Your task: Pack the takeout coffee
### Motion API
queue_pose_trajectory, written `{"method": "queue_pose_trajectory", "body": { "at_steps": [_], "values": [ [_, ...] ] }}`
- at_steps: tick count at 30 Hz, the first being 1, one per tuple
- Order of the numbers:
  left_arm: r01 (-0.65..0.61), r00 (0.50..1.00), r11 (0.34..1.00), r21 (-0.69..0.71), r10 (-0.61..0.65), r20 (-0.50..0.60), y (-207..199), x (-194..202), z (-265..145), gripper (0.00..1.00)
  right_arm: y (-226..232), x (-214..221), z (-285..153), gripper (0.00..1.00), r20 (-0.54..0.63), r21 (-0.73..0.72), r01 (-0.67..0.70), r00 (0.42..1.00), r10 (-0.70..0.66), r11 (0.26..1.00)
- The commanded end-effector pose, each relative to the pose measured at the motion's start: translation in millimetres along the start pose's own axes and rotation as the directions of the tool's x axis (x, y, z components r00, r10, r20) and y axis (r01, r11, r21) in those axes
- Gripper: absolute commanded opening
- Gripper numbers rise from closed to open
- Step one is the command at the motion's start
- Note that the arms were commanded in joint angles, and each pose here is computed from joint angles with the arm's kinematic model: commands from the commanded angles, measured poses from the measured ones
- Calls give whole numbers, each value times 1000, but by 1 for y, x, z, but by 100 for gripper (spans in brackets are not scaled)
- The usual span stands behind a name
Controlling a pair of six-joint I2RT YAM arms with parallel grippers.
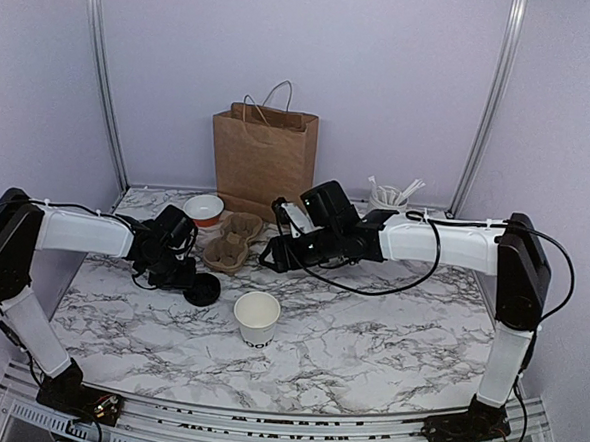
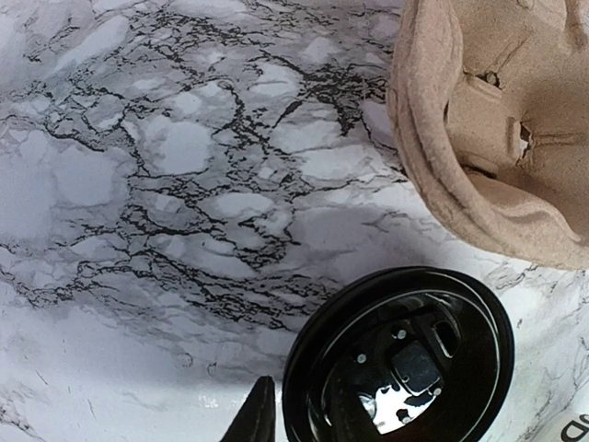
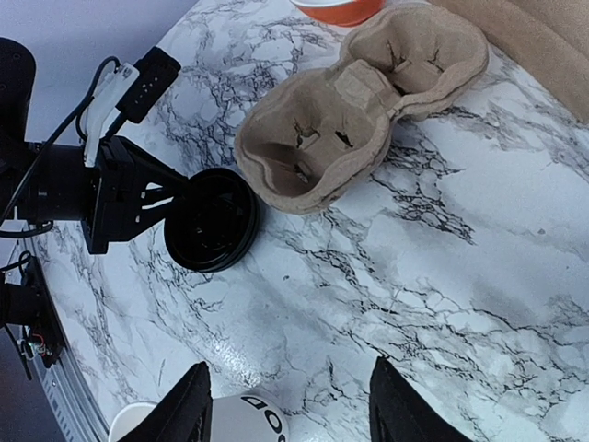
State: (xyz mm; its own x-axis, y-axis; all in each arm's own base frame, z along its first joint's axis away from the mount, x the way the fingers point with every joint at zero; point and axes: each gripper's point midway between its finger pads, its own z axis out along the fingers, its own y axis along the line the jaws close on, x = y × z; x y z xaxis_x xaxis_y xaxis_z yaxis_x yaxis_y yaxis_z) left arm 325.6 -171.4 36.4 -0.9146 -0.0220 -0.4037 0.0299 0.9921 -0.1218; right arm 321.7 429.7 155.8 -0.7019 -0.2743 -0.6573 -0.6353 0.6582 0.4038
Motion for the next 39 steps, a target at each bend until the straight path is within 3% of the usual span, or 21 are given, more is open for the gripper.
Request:
{"method": "queue_pose_trajectory", "body": {
  "at_steps": [1, 16, 28, 39],
  "values": [
    [-23, 999, 1000, -11, 23, -28, -1, 2, 3, 21, 5, -16, -13, 56, 55, -4, 10, 998, -9, 1000],
    [-30, 1000, 1000, -9, 29, -9, -2, -4, -6, 1, 5, -17, -15, 56, 59, 1, 13, 998, -13, 1000],
    [-29, 1000, 999, 37, 29, 11, -9, -7, -19, 0, 19, -31, -3, 57, 54, -47, 34, 998, -31, 998],
    [-50, 997, 992, 112, 43, 57, -38, -12, -35, 0, 32, -33, 45, 57, -15, -21, 70, 997, -70, 997]
  ]
}}
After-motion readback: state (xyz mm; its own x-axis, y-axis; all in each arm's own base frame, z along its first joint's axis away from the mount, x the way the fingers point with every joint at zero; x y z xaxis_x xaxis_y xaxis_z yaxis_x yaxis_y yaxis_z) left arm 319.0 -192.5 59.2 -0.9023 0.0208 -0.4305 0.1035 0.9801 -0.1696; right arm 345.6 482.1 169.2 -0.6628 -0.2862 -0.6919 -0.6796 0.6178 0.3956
